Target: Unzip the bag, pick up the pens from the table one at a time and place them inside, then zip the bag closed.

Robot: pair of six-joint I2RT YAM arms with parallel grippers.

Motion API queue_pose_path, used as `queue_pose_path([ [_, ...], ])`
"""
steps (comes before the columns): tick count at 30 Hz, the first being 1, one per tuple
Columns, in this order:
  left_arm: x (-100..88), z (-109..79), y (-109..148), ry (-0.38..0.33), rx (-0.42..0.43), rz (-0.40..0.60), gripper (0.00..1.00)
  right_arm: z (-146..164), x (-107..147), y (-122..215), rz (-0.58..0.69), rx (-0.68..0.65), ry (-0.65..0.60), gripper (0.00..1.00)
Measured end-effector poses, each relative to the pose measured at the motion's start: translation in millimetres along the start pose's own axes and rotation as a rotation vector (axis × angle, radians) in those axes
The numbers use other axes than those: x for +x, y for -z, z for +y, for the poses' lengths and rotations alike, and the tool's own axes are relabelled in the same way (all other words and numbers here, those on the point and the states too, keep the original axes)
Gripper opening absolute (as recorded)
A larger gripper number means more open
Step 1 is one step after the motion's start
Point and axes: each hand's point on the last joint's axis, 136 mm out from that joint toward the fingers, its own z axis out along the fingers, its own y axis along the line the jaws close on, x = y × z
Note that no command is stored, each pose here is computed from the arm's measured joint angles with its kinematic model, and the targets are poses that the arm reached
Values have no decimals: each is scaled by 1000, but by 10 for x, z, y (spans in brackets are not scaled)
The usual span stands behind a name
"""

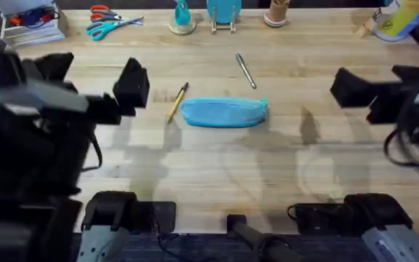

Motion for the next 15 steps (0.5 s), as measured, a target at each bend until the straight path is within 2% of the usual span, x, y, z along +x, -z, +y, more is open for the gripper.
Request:
queue_pose_path([
  [3, -99, -25, -91, -13, 26, 61, 993, 3, -172, -63, 81, -2, 2, 997],
  [8, -242, -150, -253, -71, 121, 168, 993, 79, -433, -186, 197, -46, 1, 996],
  [15, -380, -333, -464, -112, 254, 259, 993, 183, -625, -336, 331, -106, -7, 996],
])
